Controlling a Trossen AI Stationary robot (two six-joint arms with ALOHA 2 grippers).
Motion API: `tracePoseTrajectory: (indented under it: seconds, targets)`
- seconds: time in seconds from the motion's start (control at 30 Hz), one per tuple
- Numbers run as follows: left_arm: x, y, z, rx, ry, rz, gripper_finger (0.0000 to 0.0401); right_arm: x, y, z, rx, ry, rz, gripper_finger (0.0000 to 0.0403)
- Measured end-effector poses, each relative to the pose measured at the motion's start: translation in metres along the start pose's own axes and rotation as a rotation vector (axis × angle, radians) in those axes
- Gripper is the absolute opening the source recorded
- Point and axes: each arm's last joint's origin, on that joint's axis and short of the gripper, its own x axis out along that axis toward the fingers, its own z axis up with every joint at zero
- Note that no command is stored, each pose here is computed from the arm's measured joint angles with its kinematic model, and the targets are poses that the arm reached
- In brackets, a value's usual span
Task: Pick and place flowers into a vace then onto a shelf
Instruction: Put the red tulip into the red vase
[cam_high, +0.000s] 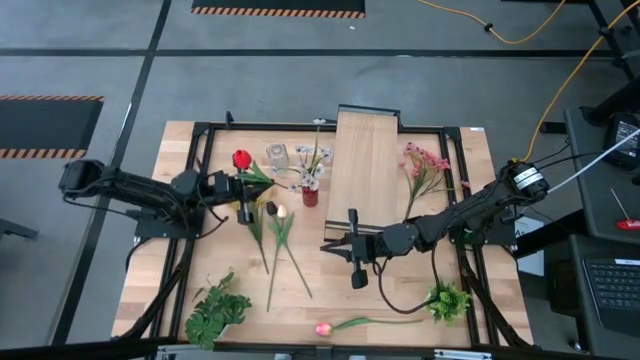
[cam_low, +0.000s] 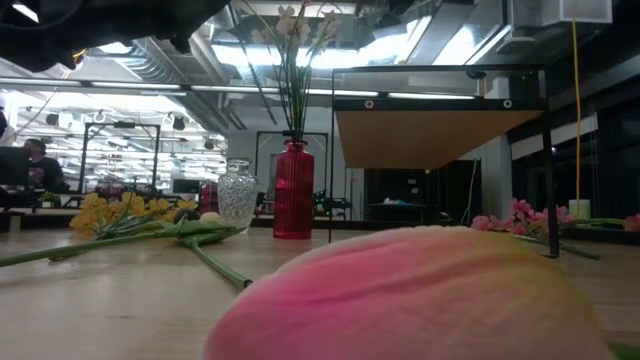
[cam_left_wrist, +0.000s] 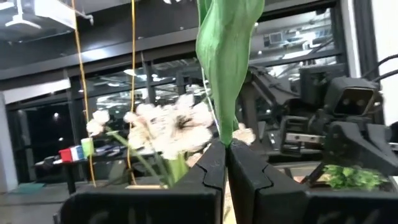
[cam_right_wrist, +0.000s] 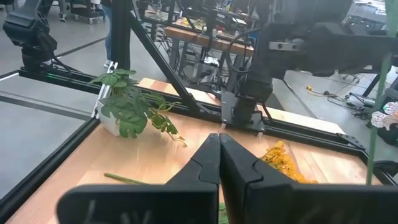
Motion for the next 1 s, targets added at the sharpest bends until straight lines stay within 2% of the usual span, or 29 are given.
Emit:
tracePoseTrajectory:
  seconds: [0.3, 0.43, 0.57, 0.83, 1.0]
  targets:
    - [0.004, 0.011, -0.008, -0.022, 0.028, 0.004, 0.0003, 0.000, 0.000, 0.000, -0.002, 0.001, -0.002, 0.0006]
    - [0.005, 0.014, -0.007, -0.022, -0.004, 0.017, 0.0003, 0.000, 0.000, 0.000, -0.002, 0.002, -0.001, 0.0006]
    - [0.006, 0.014, -0.005, -0.027, -0.049, -0.019, 0.0003, 0.000, 0.000, 0.000, -0.002, 0.002, -0.001, 0.0006]
    - [0.011, 0.018, -0.016, -0.034, -0.004, 0.005, 0.0003, 0.000, 0.000, 0.000, -0.004, 0.003, -0.001, 0.0006]
    - [0.014, 0.021, -0.018, -0.053, -0.038, 0.021, 0.0003, 0.000, 0.000, -0.001, -0.006, 0.003, -0.001, 0.0006]
